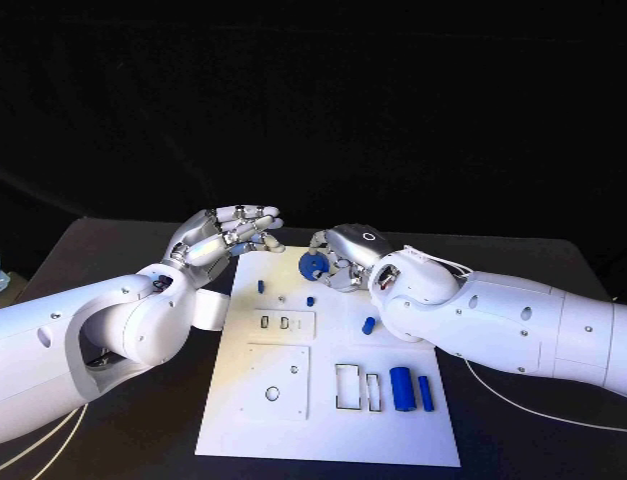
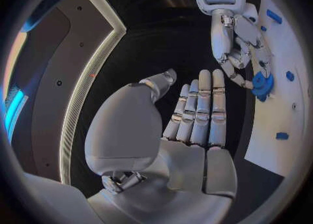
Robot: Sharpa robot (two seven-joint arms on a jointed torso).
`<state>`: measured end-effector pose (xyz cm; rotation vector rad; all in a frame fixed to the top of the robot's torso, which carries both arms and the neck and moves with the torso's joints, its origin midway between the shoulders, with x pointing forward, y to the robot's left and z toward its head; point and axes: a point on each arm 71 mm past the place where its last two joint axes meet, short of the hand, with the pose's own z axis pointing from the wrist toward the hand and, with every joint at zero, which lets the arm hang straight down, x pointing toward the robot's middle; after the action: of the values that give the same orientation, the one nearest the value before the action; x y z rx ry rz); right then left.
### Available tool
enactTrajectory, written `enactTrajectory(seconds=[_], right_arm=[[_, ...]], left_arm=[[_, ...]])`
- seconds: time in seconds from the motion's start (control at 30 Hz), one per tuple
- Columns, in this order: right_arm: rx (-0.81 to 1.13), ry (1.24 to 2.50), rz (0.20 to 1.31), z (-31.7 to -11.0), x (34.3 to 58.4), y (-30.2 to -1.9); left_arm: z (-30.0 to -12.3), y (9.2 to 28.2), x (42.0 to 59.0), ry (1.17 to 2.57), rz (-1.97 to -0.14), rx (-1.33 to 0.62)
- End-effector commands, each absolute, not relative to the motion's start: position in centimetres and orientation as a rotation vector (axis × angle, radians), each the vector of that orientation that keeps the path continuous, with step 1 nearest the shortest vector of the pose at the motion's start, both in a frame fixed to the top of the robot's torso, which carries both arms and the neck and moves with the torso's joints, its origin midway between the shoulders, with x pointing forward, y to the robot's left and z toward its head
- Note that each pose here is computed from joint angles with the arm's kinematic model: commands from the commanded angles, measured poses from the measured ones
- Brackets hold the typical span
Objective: Assemble the parts on the task board
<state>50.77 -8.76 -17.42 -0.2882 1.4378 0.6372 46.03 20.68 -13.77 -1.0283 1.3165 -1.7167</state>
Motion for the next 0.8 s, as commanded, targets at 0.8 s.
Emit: enactTrajectory(seconds=[0.8], right_arm=[[-0.307, 1.444, 0.628, -18.8, 51.3, -7.1]], left_arm=[[-13.7, 20.1, 46.0, 1.324, -1.751, -1.018]])
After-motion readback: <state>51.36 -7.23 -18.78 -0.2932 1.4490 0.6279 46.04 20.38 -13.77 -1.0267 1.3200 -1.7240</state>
